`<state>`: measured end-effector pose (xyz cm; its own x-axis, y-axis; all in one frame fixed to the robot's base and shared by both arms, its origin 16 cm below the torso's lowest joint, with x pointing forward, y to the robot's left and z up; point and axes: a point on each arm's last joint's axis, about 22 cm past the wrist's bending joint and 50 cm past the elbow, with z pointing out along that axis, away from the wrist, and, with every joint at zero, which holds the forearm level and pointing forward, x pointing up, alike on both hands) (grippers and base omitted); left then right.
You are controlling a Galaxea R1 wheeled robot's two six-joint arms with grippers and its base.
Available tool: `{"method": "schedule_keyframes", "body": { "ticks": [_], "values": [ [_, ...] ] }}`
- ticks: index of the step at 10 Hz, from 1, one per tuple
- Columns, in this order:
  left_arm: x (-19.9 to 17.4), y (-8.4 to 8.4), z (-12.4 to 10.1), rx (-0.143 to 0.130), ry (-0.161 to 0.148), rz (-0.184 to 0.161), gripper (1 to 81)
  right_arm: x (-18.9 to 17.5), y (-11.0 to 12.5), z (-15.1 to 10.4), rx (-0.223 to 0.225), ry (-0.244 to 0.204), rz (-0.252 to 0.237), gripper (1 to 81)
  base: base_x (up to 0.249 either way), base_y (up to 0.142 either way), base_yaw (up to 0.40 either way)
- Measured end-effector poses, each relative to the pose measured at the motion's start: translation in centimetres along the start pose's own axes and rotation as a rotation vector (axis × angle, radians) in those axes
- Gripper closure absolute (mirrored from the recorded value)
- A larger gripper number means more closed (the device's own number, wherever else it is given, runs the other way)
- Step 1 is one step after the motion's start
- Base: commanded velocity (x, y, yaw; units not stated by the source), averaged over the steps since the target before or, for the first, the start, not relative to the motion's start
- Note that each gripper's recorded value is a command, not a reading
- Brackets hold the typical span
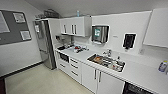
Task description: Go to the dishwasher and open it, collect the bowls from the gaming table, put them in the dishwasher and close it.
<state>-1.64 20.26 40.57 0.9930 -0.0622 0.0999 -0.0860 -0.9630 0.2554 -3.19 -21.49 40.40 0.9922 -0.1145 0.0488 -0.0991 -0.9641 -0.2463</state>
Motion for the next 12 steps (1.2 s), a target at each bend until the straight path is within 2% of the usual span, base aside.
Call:
{"method": "schedule_keyframes", "body": {
  "ticks": [2,5,8,12],
  "values": [
    [0.0,0.0,0.0,0.0,0.0,0.018,1.0,-0.1,-0.2,0.1,0.003,-0.003,0.0,1.0,0.0,0.0,0.358],
    [0.0,0.2,0.0,-0.002,0.001,0.018,1.0,-0.3,1.5,-0.4,-0.011,0.0,0.003,1.0,0.0,0.0,0.357],
    [0.0,0.3,0.1,-0.003,0.001,0.021,1.0,-0.1,-0.2,-0.4,0.038,0.012,0.004,1.0,0.0,0.0,0.357],
    [0.0,0.4,0.1,-0.005,0.0,0.021,1.0,-0.2,-0.3,-0.3,0.039,0.012,0.004,1.0,0.0,0.0,0.358]
  ]
}}
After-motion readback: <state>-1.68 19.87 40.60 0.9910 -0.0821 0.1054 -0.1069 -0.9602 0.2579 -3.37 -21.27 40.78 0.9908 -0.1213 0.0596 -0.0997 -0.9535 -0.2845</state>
